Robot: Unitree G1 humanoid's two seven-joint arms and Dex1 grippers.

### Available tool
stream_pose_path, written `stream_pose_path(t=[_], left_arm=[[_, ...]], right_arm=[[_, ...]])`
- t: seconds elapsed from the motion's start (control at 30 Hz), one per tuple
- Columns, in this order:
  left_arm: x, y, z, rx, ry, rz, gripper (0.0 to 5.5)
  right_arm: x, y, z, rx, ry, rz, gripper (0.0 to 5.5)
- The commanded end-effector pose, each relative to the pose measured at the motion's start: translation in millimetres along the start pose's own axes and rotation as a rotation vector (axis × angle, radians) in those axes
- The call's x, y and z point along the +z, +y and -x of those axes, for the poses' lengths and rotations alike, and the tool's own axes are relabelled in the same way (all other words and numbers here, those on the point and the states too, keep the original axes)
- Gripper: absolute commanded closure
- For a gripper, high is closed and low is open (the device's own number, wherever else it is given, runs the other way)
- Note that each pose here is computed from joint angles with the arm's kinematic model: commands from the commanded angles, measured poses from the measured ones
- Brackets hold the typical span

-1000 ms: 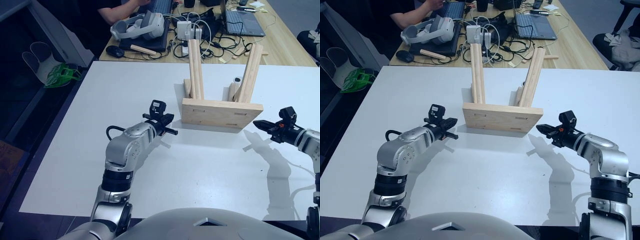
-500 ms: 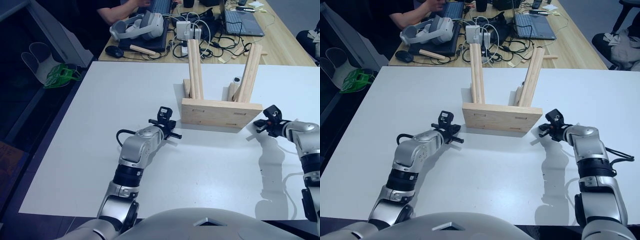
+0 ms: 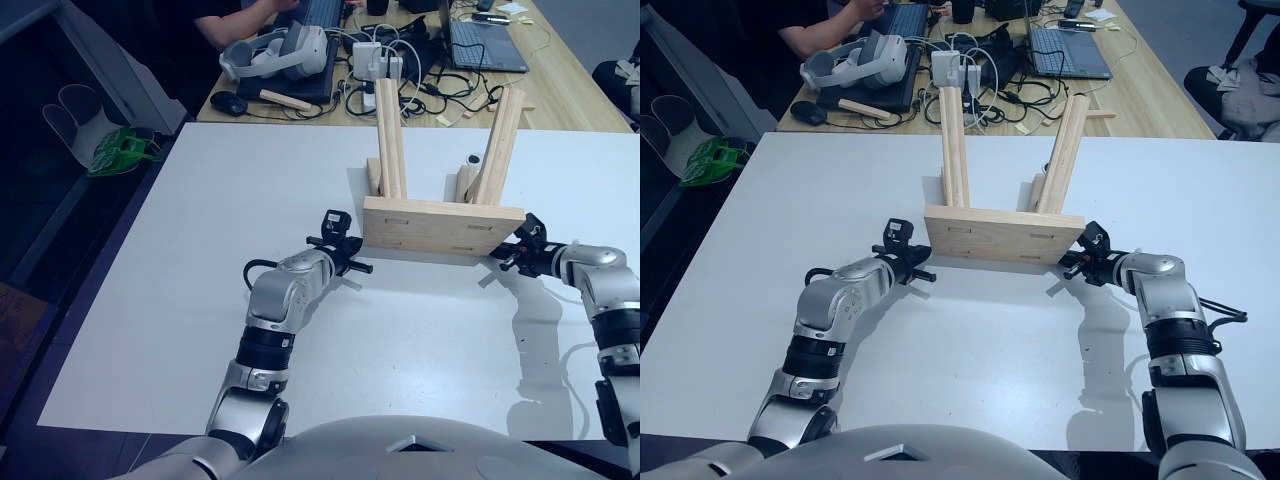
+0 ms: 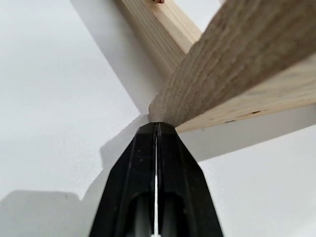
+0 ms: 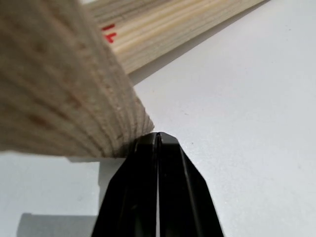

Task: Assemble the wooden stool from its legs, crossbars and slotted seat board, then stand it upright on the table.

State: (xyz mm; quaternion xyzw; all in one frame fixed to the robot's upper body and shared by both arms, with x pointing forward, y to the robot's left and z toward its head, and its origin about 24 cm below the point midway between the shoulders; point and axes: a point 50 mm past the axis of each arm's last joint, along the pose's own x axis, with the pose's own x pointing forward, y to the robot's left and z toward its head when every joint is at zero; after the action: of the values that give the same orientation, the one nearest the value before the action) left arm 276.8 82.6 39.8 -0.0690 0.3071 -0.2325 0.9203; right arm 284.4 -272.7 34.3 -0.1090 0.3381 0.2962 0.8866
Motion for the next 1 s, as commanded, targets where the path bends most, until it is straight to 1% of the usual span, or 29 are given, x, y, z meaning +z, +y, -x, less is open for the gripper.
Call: stream_pose_path(t=[0.03,0.17,0.33,0.57,1.0], left_arm=[[-1,-4,-2,-0.020,0.002,0.010,5.47],[-2,-7,-2,-0.080,0.007,0.034,5.47],[-4,-14,3,-0.191,0.026,0.048,5.47],[1,-18,16,-0.327,-0.017,0.103,5.47],[18,-22,29,-0.420,-0.122,0.148,5.47]], right_arm=[[-5,7,-2,0.042,0.001,-0.023,5.50],[-1,13,-1,0.093,-0.043,-0.042,5.50],[14,21,6,0.177,-0.149,-0.078,5.50],[24,28,15,0.244,-0.228,-0.137,5.50],[30,40,22,0.296,-0.257,-0.147,5.50]])
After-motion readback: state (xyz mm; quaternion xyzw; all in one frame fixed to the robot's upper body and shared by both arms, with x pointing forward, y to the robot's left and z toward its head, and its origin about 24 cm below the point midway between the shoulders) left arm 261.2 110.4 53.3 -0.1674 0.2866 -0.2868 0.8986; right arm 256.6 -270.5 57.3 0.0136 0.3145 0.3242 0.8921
